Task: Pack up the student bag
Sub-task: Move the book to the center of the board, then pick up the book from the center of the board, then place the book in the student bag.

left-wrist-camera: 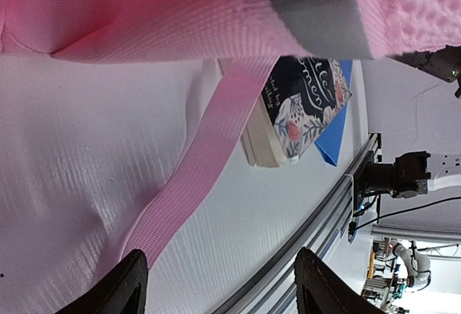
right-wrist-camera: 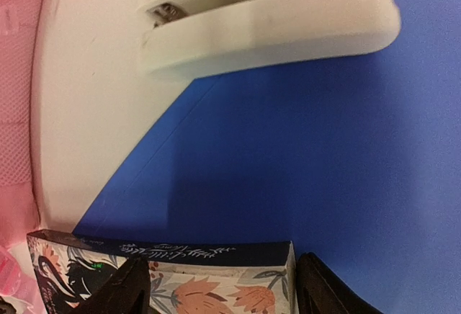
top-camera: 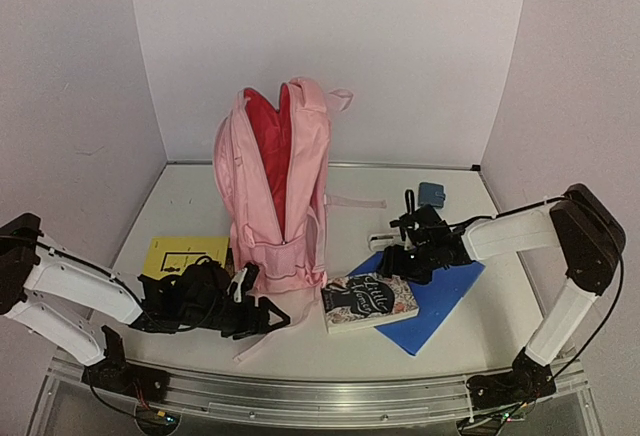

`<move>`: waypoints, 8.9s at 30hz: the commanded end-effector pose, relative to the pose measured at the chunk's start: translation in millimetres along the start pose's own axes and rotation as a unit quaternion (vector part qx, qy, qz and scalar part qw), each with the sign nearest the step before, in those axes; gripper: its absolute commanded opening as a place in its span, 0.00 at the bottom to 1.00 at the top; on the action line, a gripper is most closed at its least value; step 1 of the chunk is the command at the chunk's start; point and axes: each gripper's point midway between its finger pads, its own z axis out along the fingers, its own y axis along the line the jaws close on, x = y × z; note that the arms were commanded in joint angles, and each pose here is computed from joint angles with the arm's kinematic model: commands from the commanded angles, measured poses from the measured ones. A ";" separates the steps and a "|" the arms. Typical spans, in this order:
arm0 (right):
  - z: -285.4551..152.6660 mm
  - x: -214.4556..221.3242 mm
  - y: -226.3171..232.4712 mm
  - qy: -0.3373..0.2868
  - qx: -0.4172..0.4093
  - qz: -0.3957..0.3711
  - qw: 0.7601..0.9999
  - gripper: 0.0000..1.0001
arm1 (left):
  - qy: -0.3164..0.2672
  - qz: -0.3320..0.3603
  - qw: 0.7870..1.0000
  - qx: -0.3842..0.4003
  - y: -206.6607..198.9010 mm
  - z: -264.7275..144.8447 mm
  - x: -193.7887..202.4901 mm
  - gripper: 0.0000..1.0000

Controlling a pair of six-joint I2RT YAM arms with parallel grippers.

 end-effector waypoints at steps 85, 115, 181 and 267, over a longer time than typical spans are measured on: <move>-46.6 106.0 22.6 0.066 -0.157 0.160 0.972 0.68 | -0.082 -0.041 0.995 -0.032 -15.9 67.8 -65.2 0.69; -38.8 110.2 22.0 0.072 -0.152 0.156 0.973 0.65 | -0.099 -0.100 0.990 -0.004 -32.4 101.3 -71.3 0.41; -230.3 124.2 192.9 0.051 -0.509 -0.154 0.845 0.41 | -0.052 0.255 0.900 0.349 -207.6 -79.5 -30.9 0.00; -277.1 -172.2 263.7 -0.537 -0.020 -0.050 0.842 0.00 | -0.206 0.284 0.926 -0.139 -132.5 -222.7 -230.6 0.00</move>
